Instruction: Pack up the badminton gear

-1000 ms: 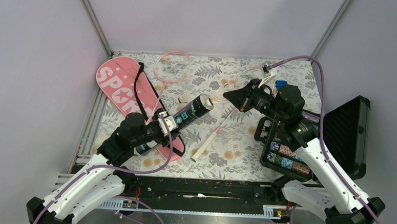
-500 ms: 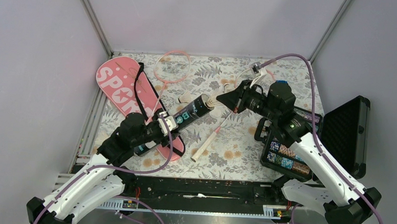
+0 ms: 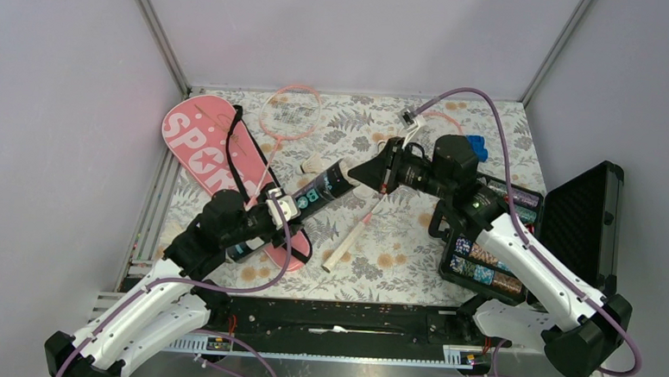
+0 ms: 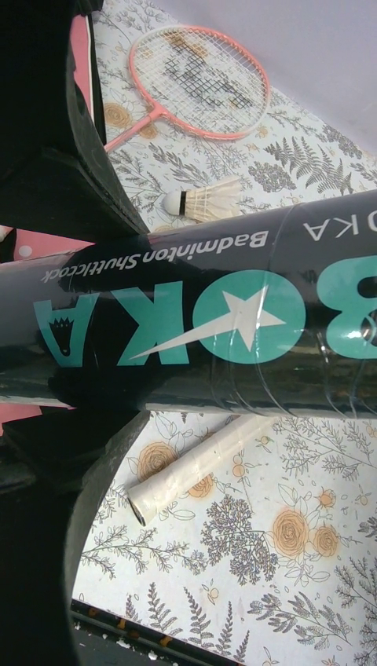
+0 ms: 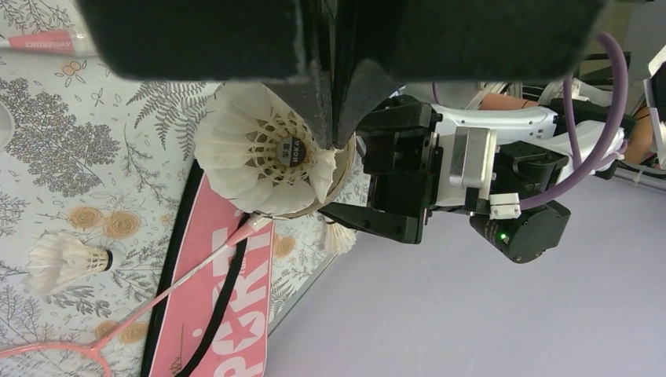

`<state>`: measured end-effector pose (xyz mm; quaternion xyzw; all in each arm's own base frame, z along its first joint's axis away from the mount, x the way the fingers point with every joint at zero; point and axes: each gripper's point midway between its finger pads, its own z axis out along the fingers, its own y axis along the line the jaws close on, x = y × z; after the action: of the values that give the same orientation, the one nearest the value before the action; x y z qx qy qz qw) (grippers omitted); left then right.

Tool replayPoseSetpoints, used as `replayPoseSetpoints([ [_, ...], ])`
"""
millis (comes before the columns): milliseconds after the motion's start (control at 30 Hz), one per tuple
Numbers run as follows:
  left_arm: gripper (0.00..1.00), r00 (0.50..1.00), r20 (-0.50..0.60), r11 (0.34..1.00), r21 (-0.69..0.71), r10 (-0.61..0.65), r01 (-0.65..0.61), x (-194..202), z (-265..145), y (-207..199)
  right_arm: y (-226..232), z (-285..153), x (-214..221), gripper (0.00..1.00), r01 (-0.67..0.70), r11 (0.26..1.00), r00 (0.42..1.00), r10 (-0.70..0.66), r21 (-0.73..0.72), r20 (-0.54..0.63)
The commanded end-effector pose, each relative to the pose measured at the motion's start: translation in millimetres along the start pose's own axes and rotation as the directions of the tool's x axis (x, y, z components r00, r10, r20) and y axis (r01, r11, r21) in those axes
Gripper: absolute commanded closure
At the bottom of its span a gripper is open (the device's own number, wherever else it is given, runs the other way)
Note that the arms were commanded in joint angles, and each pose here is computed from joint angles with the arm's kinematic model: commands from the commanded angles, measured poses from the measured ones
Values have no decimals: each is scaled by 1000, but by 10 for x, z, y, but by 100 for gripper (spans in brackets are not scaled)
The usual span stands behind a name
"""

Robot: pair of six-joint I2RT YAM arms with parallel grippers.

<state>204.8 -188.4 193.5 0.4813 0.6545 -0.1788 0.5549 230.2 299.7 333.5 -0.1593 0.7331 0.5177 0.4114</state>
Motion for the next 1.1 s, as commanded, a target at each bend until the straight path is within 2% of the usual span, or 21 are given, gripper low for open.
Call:
replayPoseSetpoints([
  [0,76,989,137,998,-29,60,-57,-431,-41,118,152,60,-46,100,4,998,1000,-4,-69,-4],
  [367,77,987,147,997,-25,72,-69,-437,-47,103,176,199,186,100,-48,991,991,32,-122,-130],
  [567,77,987,144,997,-32,75,-71,-427,-50,113,175,192,182,100,-40,993,990,24,-114,-138],
  [767,77,987,141,996,-46,78,-72,-422,-59,135,200,80,27,75,-17,998,996,12,-58,-88],
  [1067,78,989,127,995,-68,75,-67,-399,-56,177,199,-227,-326,57,22,997,997,-28,76,74],
])
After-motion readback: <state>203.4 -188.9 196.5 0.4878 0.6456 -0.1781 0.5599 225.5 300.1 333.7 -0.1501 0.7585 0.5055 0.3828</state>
